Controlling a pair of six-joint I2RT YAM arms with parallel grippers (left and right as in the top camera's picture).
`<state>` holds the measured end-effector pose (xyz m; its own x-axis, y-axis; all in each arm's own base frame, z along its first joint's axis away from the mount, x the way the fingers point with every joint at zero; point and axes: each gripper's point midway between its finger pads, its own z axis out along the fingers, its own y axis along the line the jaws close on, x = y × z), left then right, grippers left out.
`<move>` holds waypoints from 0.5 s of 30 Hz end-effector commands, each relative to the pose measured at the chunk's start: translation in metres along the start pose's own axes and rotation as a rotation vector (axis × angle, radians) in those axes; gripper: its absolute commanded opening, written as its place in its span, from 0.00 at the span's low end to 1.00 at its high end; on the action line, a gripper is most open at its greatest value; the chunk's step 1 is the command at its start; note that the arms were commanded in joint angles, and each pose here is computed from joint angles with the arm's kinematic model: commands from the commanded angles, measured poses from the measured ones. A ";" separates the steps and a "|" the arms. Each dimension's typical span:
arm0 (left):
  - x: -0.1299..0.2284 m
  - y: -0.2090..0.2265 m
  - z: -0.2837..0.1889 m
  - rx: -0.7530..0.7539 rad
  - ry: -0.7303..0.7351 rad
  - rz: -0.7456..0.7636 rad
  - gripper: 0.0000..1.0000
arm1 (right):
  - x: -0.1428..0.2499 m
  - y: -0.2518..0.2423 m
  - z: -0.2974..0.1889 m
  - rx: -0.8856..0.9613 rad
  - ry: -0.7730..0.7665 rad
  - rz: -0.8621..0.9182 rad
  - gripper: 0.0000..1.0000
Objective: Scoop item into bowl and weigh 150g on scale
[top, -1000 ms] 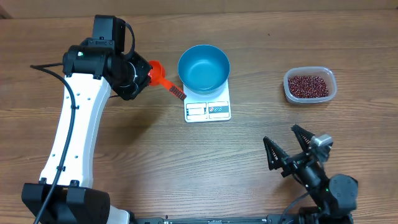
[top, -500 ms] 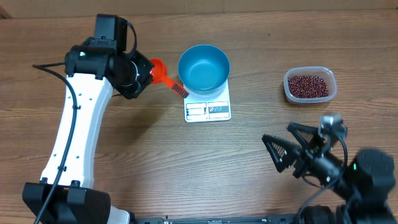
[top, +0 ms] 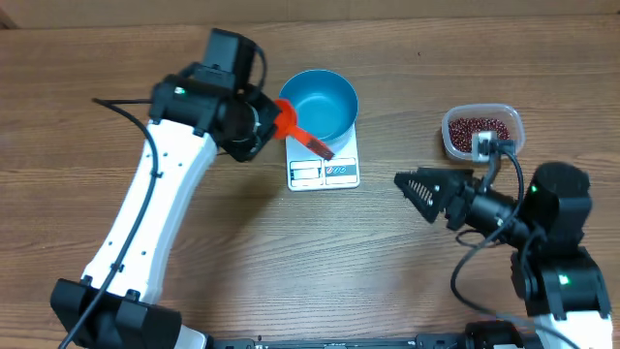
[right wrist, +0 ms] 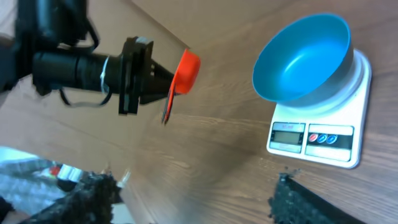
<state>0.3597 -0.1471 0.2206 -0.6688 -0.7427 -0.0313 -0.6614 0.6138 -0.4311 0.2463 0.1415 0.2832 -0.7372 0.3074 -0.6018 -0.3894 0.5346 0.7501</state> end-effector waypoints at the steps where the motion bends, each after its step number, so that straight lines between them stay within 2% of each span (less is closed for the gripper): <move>1: 0.003 -0.002 -0.004 -0.004 -0.059 -0.075 0.05 | -0.008 0.002 0.006 -0.017 0.012 0.107 0.75; 8: 0.015 -0.014 -0.003 0.027 -0.053 -0.136 0.04 | -0.013 0.000 0.034 -0.052 0.047 0.162 0.66; 15: 0.020 -0.022 -0.002 0.054 -0.050 -0.158 0.04 | -0.019 0.003 0.067 -0.014 -0.008 0.179 0.64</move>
<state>0.3611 -0.1745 0.2254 -0.5685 -0.8227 0.0005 -0.7269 0.5020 -0.4687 0.2838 0.1849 0.2706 -0.8159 0.3468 -0.4625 -0.2890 0.4482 0.8459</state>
